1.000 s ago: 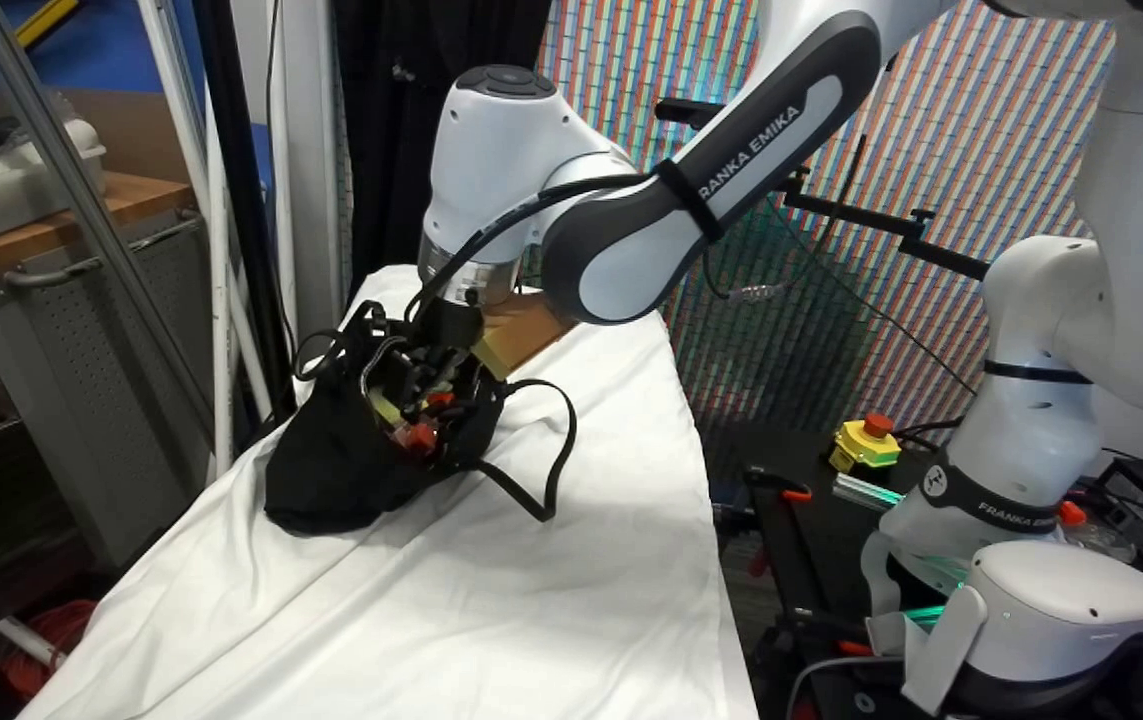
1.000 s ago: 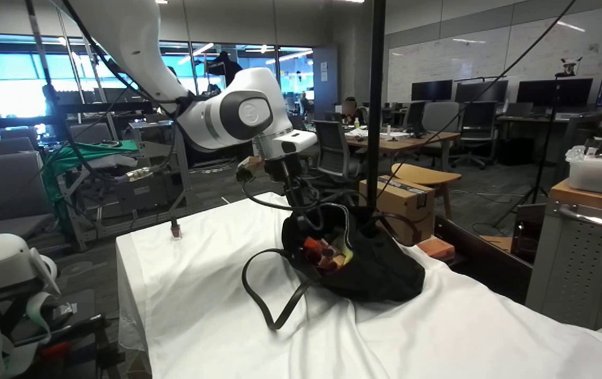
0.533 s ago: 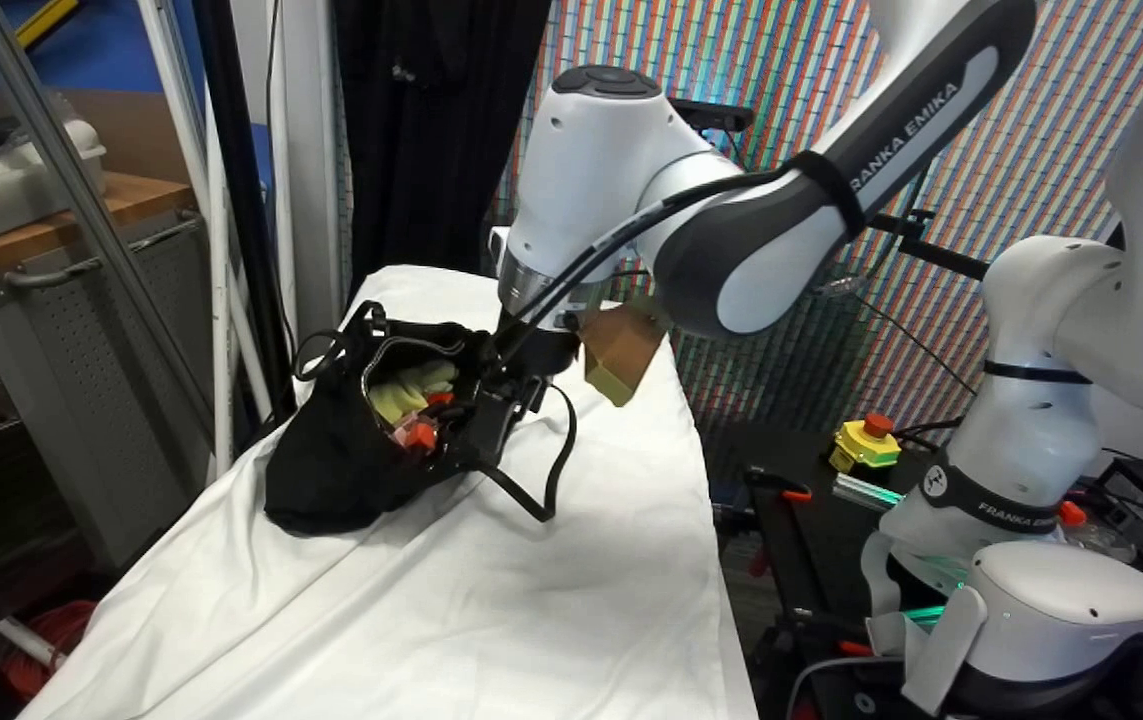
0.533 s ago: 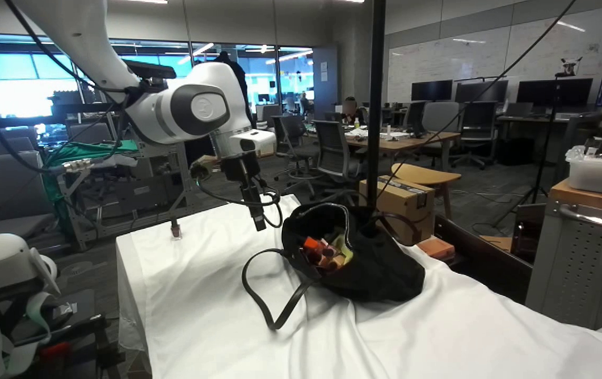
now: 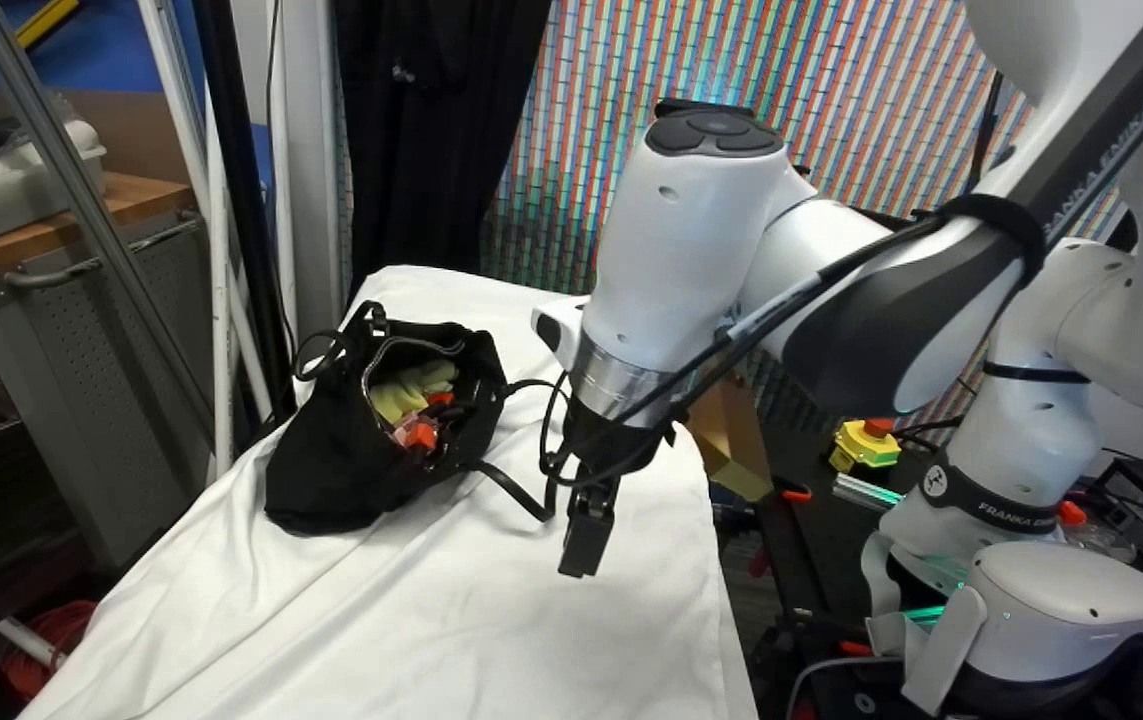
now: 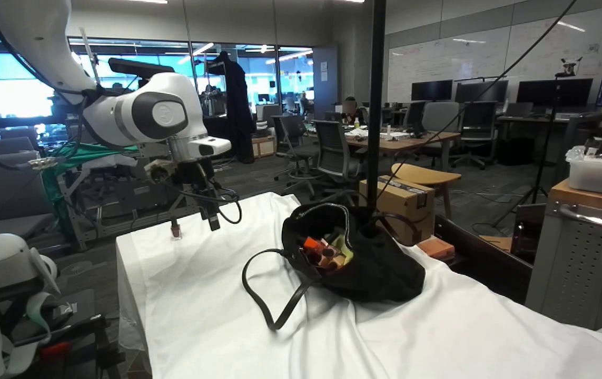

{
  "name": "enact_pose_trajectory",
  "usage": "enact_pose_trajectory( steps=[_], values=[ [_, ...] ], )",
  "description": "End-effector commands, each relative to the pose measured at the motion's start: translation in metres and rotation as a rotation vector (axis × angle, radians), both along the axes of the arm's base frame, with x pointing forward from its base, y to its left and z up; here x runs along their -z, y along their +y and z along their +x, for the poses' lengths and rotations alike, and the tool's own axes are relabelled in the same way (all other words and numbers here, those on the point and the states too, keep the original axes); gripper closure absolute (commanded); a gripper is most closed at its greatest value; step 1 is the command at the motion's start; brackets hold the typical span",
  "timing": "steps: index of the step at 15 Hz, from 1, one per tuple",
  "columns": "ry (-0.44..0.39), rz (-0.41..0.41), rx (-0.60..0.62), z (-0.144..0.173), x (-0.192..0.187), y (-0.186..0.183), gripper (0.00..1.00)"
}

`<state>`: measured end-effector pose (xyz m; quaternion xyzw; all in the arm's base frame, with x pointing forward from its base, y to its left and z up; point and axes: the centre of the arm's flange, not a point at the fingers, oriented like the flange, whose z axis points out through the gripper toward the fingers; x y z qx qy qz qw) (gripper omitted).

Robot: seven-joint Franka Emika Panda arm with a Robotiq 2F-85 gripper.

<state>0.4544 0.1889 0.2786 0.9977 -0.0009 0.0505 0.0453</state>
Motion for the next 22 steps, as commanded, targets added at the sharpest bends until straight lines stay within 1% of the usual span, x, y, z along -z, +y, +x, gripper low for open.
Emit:
enact_pose_trajectory(
  steps=[1, 6, 7, 10, 11, 14, 18, 22],
  values=[
    [0.017, 0.004, -0.07, -0.015, -0.006, 0.038, 0.0],
    [0.006, 0.027, -0.105, -0.018, -0.003, 0.088, 0.0],
    [-0.008, 0.033, -0.089, -0.016, -0.004, 0.096, 0.0],
    [0.011, 0.059, -0.067, -0.012, 0.006, 0.125, 0.0],
    [0.006, 0.059, -0.05, -0.011, 0.01, 0.136, 0.0],
    [0.029, 0.069, -0.021, -0.008, 0.02, 0.162, 0.0],
    [0.046, 0.092, 0.011, -0.004, 0.027, 0.189, 0.0],
    [0.065, 0.116, 0.039, -0.001, 0.029, 0.203, 0.0]
  ],
)
